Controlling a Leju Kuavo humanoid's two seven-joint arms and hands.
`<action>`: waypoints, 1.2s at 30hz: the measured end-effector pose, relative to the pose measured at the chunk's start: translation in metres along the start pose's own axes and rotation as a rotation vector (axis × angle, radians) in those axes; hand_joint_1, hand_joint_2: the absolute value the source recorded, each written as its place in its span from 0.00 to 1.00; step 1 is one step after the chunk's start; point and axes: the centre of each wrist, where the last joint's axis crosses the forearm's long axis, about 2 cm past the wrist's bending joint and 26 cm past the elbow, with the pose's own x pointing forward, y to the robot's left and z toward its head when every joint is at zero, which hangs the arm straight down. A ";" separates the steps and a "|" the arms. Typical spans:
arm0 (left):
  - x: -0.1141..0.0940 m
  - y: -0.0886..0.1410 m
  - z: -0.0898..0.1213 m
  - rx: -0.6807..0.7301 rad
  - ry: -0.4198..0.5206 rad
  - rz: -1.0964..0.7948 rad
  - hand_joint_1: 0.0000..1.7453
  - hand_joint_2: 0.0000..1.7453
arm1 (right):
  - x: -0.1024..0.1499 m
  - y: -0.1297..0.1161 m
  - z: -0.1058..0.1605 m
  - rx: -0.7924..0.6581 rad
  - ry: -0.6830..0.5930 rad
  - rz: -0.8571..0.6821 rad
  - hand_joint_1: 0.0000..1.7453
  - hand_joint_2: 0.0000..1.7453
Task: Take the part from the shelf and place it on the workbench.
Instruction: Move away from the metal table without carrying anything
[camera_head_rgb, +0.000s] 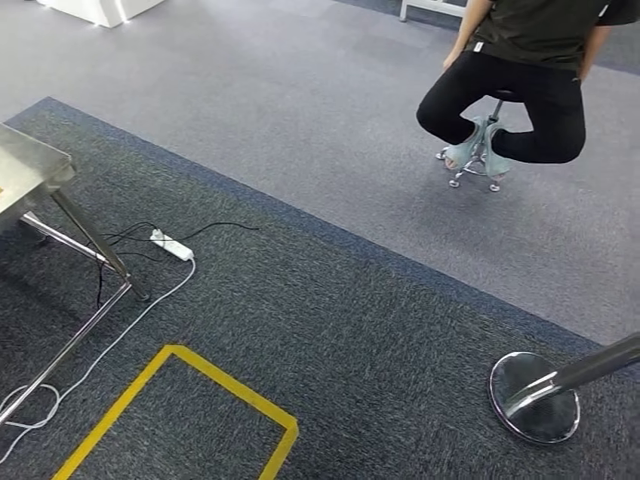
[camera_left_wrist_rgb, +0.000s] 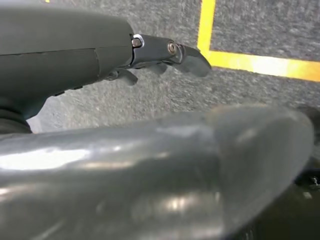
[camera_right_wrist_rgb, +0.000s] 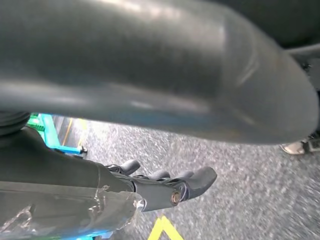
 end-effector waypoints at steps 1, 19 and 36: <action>0.001 0.000 0.000 0.001 -0.001 -0.001 0.00 0.00 | -0.001 0.000 0.000 0.000 0.003 0.000 0.00 0.00; 0.003 0.002 0.000 0.028 0.047 -0.022 0.00 0.00 | 0.002 0.000 0.000 0.014 -0.001 -0.012 0.00 0.00; 0.002 -0.003 0.000 0.052 0.057 -0.015 0.00 0.00 | 0.003 -0.001 0.000 0.007 -0.010 -0.004 0.00 0.00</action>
